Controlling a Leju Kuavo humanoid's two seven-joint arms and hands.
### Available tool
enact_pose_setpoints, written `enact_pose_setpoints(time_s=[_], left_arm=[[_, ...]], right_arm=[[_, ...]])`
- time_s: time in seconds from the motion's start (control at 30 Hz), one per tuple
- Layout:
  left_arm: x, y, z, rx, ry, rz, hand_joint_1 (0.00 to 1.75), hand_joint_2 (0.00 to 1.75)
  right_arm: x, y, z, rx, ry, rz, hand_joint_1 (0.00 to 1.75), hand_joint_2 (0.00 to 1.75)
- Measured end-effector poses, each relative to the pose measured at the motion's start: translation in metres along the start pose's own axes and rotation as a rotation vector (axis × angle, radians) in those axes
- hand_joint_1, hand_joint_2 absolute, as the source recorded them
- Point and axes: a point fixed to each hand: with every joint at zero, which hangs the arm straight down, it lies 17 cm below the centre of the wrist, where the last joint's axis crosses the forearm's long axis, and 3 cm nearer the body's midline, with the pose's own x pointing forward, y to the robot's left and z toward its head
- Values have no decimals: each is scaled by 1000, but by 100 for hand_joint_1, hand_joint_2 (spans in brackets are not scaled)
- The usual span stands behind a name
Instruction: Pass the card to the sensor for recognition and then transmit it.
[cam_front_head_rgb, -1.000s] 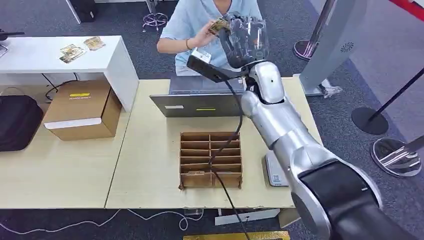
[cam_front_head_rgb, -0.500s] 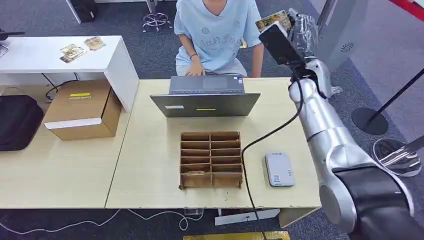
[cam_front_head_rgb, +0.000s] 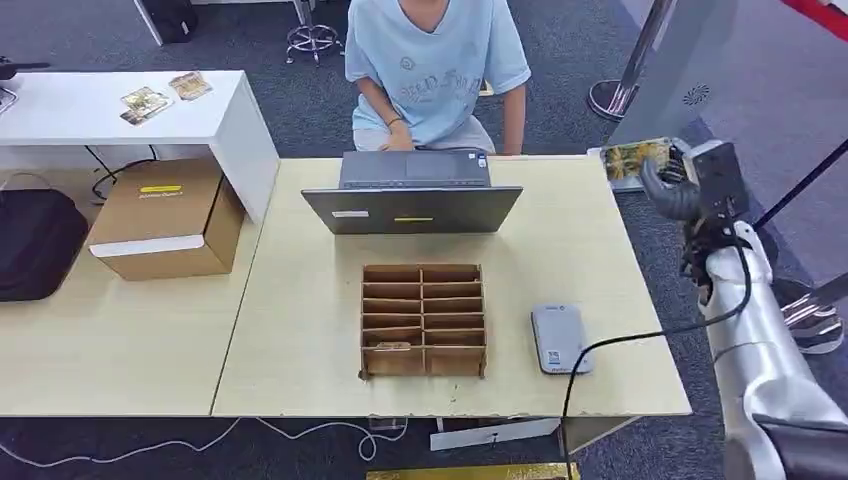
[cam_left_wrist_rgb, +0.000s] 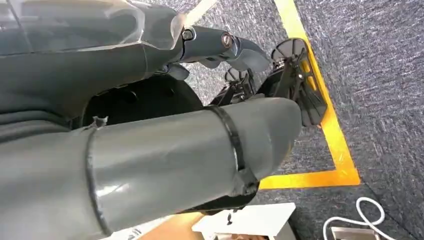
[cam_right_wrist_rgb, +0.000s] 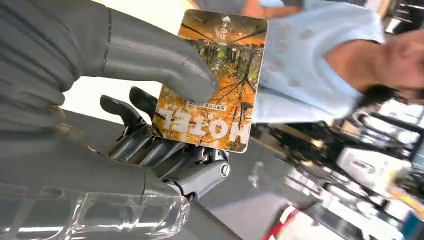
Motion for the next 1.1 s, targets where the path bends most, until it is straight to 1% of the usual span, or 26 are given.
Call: enact_pose_setpoints(time_s=[0.1,0.27,0.43,0.53,0.7,0.87,1.1], left_arm=[[-1,1,0,1,4,3,0,0],[-2,2,0,1,9,0,0,0],[-5,3,0,3,21,-3,0,0],[-5,3,0,4,24,-9,0,0],[-8,5,0,15,38,-17,0,0],[-8,6,-1,23,38,-22,0,0],[-8,7,-1,30,38,-28,0,0]], right_arm=[[-31,-2,31,20,62,-27,175,175],[-63,-3,73,41,127,-27,175,175],[-94,19,118,89,210,-2,175,175],[-105,34,136,122,249,20,175,175],[-115,57,150,164,289,45,175,175],[-120,81,154,217,307,73,175,175],[-130,106,159,252,331,88,175,175]])
